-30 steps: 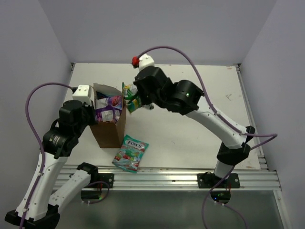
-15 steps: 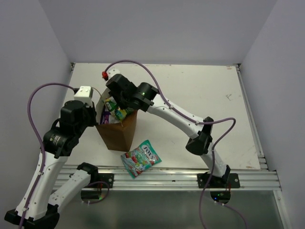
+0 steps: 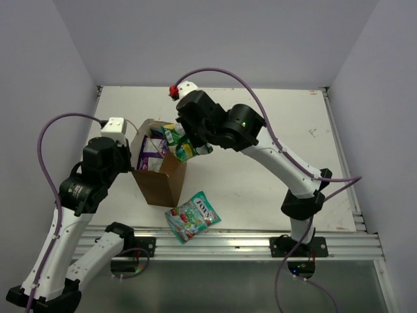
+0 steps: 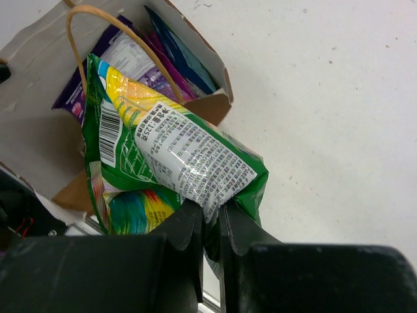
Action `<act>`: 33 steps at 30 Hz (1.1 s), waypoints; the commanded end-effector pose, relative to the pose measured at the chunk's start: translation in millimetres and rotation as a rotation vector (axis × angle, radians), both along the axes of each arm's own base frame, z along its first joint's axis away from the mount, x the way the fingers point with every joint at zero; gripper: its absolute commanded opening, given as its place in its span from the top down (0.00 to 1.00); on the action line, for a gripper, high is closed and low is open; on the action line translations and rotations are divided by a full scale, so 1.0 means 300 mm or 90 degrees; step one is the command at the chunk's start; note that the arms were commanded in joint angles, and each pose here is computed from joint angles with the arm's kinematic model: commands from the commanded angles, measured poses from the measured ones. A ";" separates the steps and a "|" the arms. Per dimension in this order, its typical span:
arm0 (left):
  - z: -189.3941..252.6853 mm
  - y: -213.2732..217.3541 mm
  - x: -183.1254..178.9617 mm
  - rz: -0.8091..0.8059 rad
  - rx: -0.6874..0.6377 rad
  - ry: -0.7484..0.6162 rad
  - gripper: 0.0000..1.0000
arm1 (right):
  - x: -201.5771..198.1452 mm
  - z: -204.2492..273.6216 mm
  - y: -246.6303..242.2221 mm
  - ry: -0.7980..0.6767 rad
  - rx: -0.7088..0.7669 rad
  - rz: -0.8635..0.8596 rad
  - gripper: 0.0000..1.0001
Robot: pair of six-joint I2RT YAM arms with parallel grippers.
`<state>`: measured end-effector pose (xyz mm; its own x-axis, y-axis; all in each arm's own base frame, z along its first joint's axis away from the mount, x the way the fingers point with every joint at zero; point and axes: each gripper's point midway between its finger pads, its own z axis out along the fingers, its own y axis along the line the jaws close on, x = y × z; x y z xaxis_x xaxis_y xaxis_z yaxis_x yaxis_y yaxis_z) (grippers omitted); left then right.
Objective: Place the snacks into the paper bag
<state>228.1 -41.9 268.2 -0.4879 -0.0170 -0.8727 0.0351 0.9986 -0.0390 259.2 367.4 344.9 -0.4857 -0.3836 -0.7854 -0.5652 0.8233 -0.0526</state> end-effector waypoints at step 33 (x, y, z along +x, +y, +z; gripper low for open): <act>0.069 0.014 0.010 0.012 -0.001 -0.048 1.00 | 0.337 0.338 0.321 -0.380 0.225 -0.070 1.00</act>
<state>227.9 -41.2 268.4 -0.4870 -0.0171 -0.8732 0.0318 0.9988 -0.0373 368.1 469.8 389.9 -0.0357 -0.1754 -0.9839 -0.4193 0.8963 -0.1445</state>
